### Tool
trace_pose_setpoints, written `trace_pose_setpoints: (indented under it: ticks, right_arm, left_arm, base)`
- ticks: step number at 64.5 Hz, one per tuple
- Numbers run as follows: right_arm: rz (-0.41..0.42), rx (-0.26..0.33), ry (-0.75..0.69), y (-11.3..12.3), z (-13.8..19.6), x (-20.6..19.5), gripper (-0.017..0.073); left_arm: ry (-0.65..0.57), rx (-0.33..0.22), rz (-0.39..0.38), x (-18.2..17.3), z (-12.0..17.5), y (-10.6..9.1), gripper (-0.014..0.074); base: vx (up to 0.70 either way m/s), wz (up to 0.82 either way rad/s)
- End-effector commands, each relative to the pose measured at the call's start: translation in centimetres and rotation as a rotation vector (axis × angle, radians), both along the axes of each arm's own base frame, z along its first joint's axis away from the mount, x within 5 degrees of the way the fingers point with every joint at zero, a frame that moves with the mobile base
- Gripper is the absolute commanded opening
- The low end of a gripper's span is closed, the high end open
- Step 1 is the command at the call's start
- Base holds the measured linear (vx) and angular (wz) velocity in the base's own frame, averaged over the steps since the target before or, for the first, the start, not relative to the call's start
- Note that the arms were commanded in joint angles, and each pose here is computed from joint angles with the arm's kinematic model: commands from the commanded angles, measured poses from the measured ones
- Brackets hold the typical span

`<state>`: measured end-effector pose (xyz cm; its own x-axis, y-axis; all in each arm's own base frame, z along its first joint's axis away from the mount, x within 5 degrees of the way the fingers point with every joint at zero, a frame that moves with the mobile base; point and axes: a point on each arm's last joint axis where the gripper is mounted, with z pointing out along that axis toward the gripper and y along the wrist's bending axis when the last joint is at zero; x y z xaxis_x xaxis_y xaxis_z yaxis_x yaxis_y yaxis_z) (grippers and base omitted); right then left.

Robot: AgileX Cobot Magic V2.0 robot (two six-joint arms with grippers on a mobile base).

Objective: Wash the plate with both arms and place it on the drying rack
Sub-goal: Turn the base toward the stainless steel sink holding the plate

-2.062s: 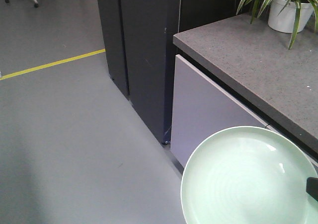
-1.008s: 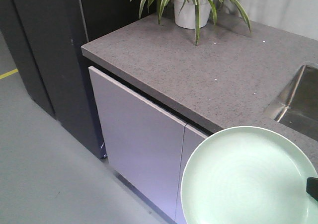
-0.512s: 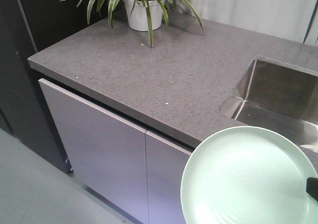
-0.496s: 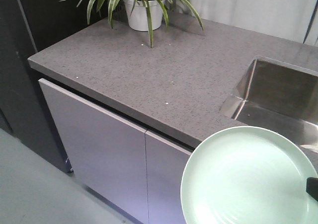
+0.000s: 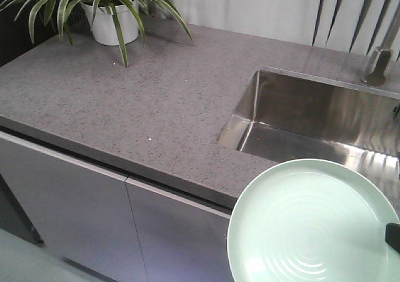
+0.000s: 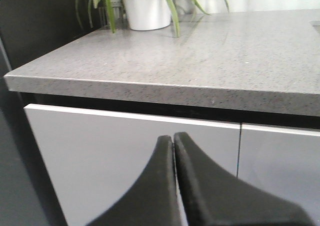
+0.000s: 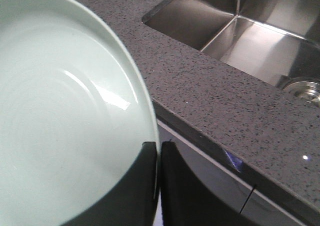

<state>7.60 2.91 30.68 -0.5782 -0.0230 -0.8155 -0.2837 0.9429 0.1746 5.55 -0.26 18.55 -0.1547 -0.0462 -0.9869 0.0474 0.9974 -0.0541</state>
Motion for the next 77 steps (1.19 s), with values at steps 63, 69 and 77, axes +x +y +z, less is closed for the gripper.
trace_pose_setpoints:
  ticks: [63, 69, 77]
  right_arm:
    - [-0.027, 0.03, -0.07, -0.05, 1.2, 0.37, -0.0001]
    - [-0.027, 0.03, -0.07, -0.05, 1.2, 0.37, -0.0001]
    - [-0.027, 0.03, -0.07, -0.05, 1.2, 0.37, -0.0001]
  left_arm:
    - [-0.108, -0.02, -0.009, -0.12, 1.46, -0.07, -0.0006]
    - [-0.108, -0.02, -0.009, -0.12, 1.46, -0.07, -0.0006]
    - [-0.108, -0.02, -0.009, -0.12, 1.46, -0.07, -0.0006]
  base:
    - [0.04, -0.23]
    - [0.04, -0.16]
    - [0.04, -0.15]
